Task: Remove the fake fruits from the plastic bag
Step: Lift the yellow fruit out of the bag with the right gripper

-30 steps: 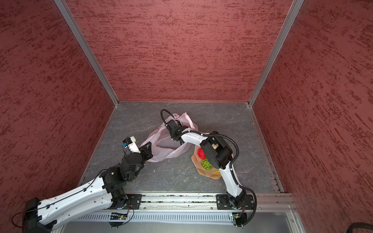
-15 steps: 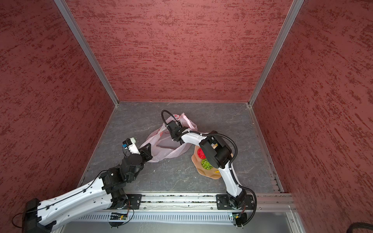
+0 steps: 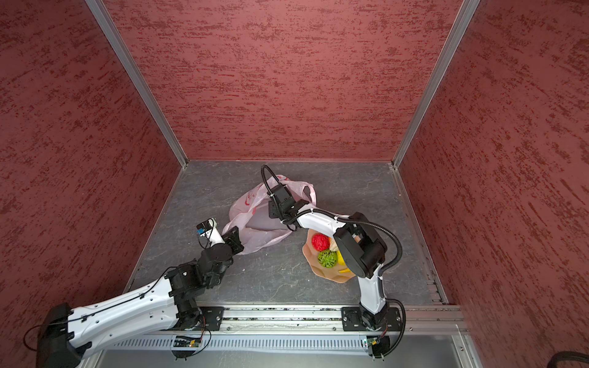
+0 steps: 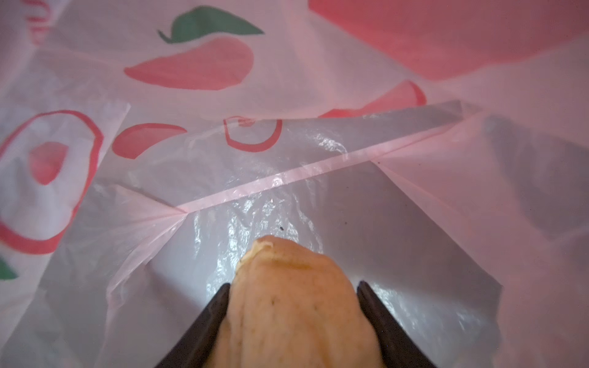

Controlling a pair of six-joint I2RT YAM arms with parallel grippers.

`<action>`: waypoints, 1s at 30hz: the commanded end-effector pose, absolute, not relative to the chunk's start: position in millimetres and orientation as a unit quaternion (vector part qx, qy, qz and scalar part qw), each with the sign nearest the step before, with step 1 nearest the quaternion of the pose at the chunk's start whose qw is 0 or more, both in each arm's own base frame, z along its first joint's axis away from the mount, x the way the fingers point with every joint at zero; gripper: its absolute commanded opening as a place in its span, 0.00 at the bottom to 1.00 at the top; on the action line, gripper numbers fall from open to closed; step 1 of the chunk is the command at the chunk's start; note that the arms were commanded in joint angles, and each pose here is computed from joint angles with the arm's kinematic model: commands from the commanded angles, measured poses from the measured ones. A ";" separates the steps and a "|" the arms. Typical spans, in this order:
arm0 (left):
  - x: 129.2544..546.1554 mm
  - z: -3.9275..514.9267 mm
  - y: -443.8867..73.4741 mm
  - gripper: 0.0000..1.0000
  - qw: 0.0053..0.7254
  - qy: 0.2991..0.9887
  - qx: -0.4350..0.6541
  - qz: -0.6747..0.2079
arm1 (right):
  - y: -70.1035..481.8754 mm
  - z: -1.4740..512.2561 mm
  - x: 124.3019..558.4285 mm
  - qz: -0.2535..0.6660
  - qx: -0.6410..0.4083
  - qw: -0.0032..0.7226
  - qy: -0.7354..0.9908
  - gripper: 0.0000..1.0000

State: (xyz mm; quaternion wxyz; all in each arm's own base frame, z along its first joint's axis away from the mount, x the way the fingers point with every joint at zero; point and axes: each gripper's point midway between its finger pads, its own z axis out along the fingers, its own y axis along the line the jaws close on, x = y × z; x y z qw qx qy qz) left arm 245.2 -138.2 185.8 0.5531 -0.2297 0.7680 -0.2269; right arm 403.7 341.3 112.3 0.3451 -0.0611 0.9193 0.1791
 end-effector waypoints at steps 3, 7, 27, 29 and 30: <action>246.6 191.5 -133.1 0.00 0.570 0.757 -0.233 -0.217 | 361.2 139.4 395.5 0.239 -0.088 0.351 0.901 0.29; 246.8 193.1 -132.0 0.00 0.573 0.754 -0.237 -0.217 | 368.5 145.7 389.9 0.261 -0.095 0.343 0.897 0.29; 262.3 220.4 -96.4 0.00 0.612 0.720 -0.280 -0.171 | 390.3 186.6 315.9 0.282 -0.170 0.304 0.894 0.25; 264.0 224.2 -93.8 0.00 0.616 0.717 -0.280 -0.168 | 391.9 196.0 310.5 0.286 -0.174 0.307 0.891 0.25; 264.7 226.4 -93.2 0.00 0.618 0.716 -0.278 -0.167 | 393.2 202.4 307.1 0.288 -0.177 0.310 0.889 0.25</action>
